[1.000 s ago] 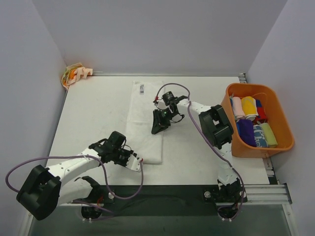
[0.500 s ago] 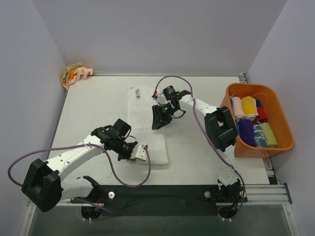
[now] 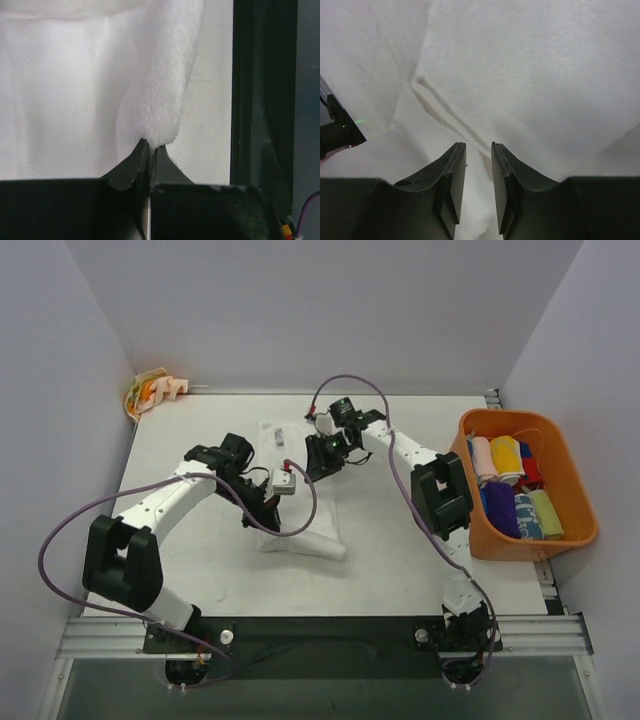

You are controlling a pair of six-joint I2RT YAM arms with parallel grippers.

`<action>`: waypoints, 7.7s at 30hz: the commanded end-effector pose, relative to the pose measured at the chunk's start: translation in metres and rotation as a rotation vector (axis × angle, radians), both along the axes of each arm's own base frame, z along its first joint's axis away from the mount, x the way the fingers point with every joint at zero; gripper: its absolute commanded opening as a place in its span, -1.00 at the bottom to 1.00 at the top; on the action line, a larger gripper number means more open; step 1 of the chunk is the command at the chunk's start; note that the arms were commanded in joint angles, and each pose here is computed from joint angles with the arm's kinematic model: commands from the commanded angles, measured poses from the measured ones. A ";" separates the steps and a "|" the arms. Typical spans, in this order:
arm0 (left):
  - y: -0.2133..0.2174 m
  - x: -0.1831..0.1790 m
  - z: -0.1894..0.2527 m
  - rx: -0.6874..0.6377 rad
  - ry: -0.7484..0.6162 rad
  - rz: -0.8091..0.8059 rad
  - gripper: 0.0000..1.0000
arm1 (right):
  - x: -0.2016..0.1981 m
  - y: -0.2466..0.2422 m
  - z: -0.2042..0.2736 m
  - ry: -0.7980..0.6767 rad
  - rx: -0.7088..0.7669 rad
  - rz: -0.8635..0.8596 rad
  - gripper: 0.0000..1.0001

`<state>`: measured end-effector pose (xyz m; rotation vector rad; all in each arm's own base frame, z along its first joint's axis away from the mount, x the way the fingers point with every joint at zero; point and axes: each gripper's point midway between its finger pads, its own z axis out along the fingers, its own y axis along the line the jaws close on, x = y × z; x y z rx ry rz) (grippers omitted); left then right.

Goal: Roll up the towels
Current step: Roll the towel

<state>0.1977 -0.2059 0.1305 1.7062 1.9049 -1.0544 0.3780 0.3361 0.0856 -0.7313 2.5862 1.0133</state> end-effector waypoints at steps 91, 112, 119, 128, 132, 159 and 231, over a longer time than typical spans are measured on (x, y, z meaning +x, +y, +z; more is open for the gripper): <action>0.015 0.059 -0.091 0.298 -0.747 -0.003 0.82 | -0.093 -0.008 -0.124 0.428 -0.185 -0.135 -0.57; 0.018 -0.020 -0.078 0.213 0.312 -0.049 -0.98 | -0.042 -0.070 0.013 -0.010 0.037 -0.114 0.10; 0.017 0.004 -0.081 0.217 0.623 0.044 -1.00 | -0.070 -0.106 0.047 -0.291 0.011 0.035 0.36; 0.022 0.030 -0.104 0.274 0.814 0.102 -1.00 | -0.119 -0.118 0.064 -0.506 -0.216 0.340 0.36; 0.024 0.035 -0.110 0.300 0.844 0.093 -0.97 | -0.127 -0.111 0.075 -0.629 -0.276 0.482 0.36; 0.022 0.056 -0.111 0.200 0.800 0.118 -0.73 | -0.140 0.014 -0.061 -0.627 -0.300 0.852 -0.77; 0.029 0.001 -0.097 0.300 0.347 -0.116 -0.93 | -0.035 -0.120 0.058 -0.190 -0.110 0.121 -0.15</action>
